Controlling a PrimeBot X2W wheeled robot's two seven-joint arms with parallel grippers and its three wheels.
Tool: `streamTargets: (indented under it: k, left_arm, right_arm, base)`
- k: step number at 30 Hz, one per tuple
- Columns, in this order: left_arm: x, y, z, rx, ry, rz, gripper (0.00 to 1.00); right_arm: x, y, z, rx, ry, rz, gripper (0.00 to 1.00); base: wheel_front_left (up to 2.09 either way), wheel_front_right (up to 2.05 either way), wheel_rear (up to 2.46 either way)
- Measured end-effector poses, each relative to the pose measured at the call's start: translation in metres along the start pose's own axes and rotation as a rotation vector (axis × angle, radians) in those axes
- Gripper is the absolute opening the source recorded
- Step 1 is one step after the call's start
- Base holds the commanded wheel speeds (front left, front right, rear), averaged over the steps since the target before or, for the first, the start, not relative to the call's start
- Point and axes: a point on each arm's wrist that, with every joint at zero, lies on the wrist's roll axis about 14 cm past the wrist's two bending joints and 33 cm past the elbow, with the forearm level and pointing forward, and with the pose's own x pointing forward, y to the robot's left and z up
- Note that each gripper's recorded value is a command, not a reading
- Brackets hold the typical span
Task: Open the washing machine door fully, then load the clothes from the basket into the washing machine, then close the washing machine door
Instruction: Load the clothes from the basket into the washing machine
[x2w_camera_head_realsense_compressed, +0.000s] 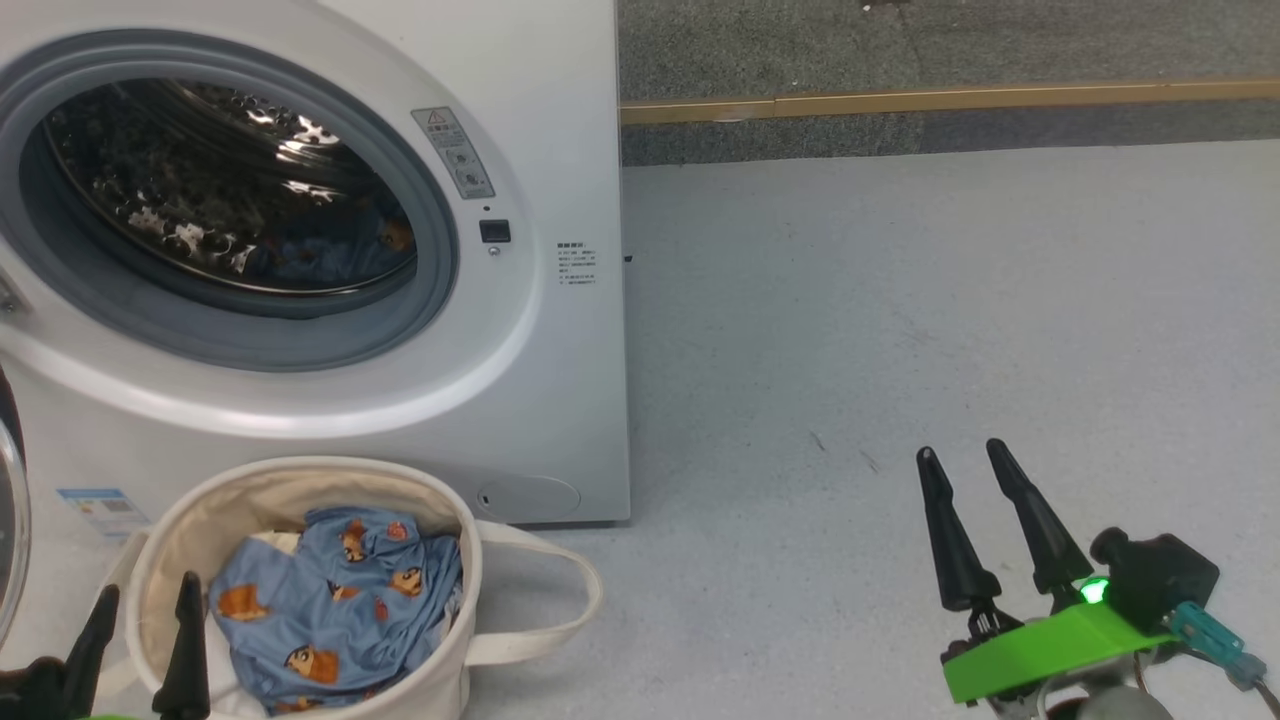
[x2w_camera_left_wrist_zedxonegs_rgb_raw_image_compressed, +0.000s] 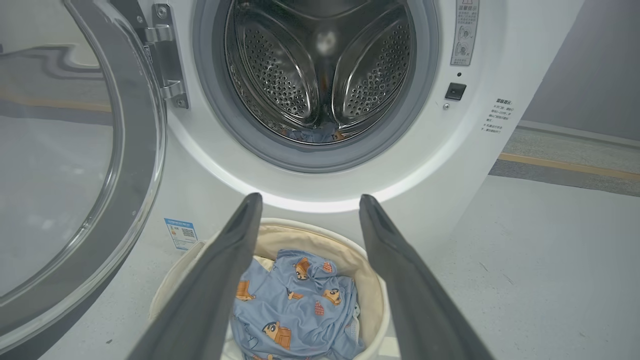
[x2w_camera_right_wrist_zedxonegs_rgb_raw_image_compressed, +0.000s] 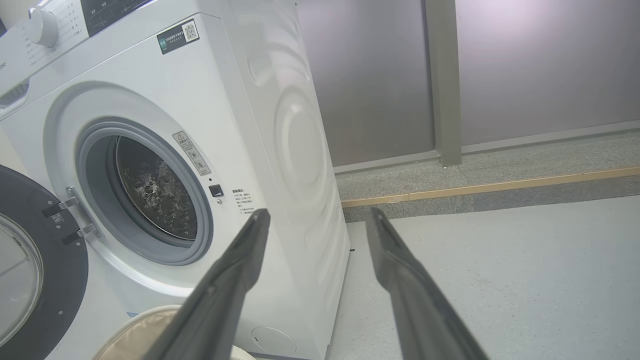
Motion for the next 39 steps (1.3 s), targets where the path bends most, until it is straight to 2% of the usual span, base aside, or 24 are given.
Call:
streamTargets:
  k: [14, 39]
  left_arm:
    - [-0.003, -0.008, 0.008, 0.029, -0.030, -0.036, 1.00]
    - [0.005, -0.011, -0.003, 0.041, 0.028, -0.054, 1.00]
  right_arm:
    - [-0.008, -0.009, 0.005, -0.012, -0.002, -0.022, 1.00]
    - [-0.008, -0.018, 0.003, -0.017, 0.009, -0.051, 1.00]
  base:
    - [0.00, 0.00, 0.00]
    - [0.00, 0.00, 0.00]
